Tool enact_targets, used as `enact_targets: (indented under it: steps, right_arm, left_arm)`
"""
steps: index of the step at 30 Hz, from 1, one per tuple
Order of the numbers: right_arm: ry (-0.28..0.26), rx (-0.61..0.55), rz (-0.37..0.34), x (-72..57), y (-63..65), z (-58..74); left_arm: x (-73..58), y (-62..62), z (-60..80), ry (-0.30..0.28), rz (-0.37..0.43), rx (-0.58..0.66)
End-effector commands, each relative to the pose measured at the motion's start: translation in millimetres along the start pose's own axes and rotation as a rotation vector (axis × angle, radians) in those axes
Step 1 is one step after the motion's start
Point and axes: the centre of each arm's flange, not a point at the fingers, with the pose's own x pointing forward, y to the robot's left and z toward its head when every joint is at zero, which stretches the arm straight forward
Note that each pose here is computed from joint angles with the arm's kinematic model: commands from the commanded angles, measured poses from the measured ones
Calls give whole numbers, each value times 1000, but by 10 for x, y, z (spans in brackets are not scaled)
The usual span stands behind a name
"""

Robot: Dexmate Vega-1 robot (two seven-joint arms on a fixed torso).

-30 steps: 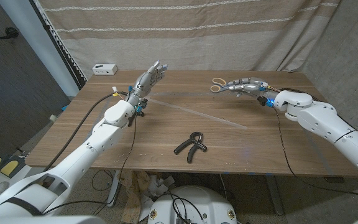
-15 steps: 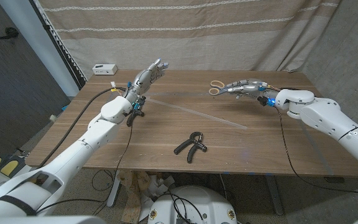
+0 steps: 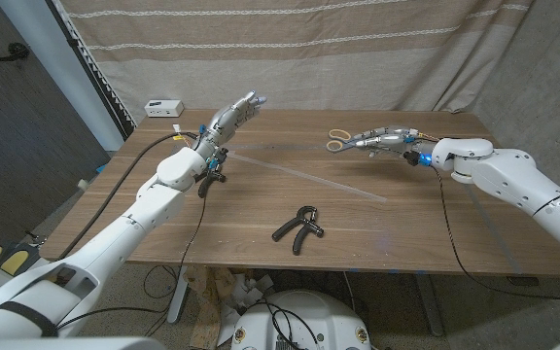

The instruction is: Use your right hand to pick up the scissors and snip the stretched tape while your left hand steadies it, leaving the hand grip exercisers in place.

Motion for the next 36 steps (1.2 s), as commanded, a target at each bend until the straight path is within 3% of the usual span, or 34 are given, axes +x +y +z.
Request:
enact_targets:
  steps: [1,7,13,36]
  right_arm:
    - [37,16,31,42,-17,25]
    - [55,8,49,55,-11,33]
    - [69,12,58,43,-5,28]
    - [83,4,88,58,106,27]
  left_arm:
    - [-2,-16,113,25,-25,125]
    - [8,-31,188,57,-30,199]
    - [32,-73,301,116,-41,352]
    - [208,-162,408,71,-148,399]
